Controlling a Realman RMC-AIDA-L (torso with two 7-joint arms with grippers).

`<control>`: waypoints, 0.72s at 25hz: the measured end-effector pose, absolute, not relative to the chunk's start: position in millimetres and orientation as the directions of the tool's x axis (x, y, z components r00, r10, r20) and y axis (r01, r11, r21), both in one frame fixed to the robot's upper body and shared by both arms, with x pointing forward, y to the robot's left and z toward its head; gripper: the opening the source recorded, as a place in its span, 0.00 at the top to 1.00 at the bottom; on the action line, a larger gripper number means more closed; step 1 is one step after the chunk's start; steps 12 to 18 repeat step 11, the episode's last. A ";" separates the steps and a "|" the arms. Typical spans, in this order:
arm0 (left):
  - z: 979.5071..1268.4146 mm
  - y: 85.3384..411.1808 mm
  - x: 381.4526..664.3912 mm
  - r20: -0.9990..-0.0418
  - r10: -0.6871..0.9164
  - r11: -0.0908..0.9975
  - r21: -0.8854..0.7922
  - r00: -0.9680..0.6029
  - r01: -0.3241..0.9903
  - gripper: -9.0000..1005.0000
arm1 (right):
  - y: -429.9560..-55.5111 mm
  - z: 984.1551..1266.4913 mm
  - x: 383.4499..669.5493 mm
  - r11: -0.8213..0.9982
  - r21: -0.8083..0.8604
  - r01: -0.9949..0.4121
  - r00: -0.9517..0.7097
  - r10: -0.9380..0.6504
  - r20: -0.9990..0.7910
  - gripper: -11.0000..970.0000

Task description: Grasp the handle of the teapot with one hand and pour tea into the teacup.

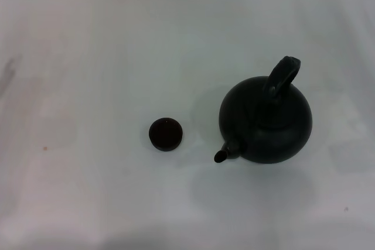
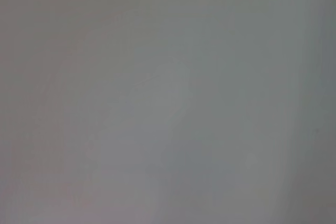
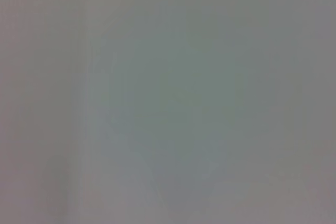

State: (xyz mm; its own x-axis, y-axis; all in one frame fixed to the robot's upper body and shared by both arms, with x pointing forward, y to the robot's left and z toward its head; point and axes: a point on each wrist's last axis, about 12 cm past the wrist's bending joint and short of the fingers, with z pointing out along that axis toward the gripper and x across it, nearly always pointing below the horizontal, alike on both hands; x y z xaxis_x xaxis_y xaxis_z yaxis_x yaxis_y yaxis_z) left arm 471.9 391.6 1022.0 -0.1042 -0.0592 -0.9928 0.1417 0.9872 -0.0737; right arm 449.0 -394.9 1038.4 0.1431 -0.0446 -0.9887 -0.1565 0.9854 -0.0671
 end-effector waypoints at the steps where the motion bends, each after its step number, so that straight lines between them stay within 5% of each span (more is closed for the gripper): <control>1: 1023.5 392.7 472.8 -0.994 -0.056 0.988 -0.069 -0.098 0.140 0.15 | -392.4 1036.4 449.3 0.986 -0.065 -0.152 0.141 -0.044 -0.989 0.20; 18: 1024.1 393.3 474.2 -0.994 -0.069 0.991 -0.077 -0.079 0.106 0.15 | -381.9 1016.7 454.7 0.993 -0.100 -0.068 0.054 -0.097 -0.994 0.20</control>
